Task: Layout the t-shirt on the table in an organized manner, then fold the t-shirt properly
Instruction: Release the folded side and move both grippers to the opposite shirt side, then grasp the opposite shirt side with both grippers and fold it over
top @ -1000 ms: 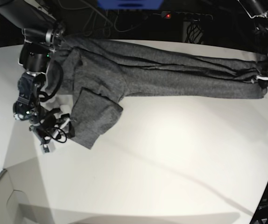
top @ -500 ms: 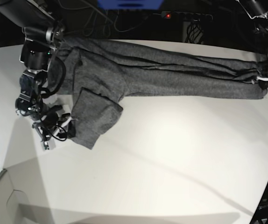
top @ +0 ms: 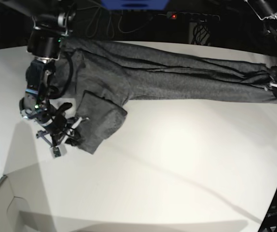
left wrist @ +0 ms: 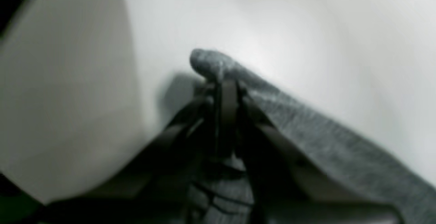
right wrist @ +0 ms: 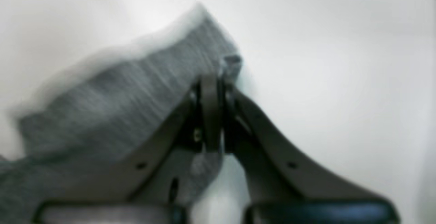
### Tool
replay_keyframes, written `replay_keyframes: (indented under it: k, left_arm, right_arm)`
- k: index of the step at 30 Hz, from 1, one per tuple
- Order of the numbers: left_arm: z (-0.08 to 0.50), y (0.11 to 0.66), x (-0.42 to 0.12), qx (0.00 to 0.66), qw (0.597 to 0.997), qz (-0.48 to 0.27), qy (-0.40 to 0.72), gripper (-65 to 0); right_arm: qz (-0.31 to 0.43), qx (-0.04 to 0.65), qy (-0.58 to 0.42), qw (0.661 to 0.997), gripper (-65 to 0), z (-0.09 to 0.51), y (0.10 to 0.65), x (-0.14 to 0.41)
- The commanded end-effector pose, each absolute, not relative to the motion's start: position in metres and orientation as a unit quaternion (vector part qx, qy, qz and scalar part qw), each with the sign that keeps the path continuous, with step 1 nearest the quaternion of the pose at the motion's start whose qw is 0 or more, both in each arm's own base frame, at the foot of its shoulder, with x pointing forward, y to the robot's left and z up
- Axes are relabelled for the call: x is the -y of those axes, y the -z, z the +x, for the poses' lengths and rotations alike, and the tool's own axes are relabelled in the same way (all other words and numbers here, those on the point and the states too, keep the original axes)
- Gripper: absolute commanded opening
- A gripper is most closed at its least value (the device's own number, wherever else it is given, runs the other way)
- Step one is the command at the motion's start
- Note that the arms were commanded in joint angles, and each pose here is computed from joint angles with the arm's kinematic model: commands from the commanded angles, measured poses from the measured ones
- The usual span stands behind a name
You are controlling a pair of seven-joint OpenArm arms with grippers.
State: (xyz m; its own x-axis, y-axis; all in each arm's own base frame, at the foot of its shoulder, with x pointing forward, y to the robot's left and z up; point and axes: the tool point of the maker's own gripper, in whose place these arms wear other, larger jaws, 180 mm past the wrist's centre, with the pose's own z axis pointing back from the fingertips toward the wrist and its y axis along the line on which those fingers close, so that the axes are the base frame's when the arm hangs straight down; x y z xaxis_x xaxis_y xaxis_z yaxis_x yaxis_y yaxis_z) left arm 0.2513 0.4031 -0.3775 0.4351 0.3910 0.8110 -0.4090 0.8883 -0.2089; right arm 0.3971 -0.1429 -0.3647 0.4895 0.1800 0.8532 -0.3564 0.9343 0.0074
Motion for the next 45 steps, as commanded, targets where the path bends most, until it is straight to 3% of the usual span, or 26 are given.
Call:
replay_keyframes:
  k: [1,9,15,26,29,33,35,39,45]
  left_arm:
    - [0.262,0.349,-0.414,0.512,0.829,0.023,-0.222,-65.0]
    - [0.271,0.318,-0.411,0.543,0.816,0.037,-0.194,-64.9]
    - [0.262,0.331,-0.404,0.531,0.822,0.030,-0.203,-64.9]
    - [0.222,0.342,-0.418,0.522,0.812,0.052,-0.257,-64.8]
    - [0.220,0.343,-0.419,0.520,0.813,0.054,-0.257,-58.1]
    - [0.219,0.344,-0.418,0.520,0.813,0.052,-0.259,-35.9]
    - [0.216,0.343,-0.417,0.519,0.813,0.054,-0.258,-28.8]
    - [0.209,0.343,-0.420,0.516,0.815,0.059,-0.259,-28.9]
    - [0.214,0.291,-0.422,0.579,0.768,0.035,-0.271,-28.9]
  right_arm:
    - [0.095,0.526,-0.165,0.829,-65.0,0.407,0.332,0.133]
    - [0.100,0.553,-0.243,0.791,-65.0,0.366,0.289,0.065]
    - [0.121,0.560,-0.273,0.773,-65.0,0.344,0.275,0.029]
    - [0.117,0.556,-0.275,0.776,-65.0,0.343,0.279,0.032]
    - [0.117,0.556,-0.275,0.776,-65.0,0.343,0.279,0.032]
    - [0.117,0.556,-0.275,0.776,-65.0,0.343,0.279,0.032]
    - [0.116,0.556,-0.275,0.775,-65.0,0.343,0.278,0.032]
    - [0.116,0.557,-0.275,0.775,-65.0,0.342,0.277,0.032]
    - [0.138,0.546,-0.282,0.777,-65.0,0.325,0.284,0.014]
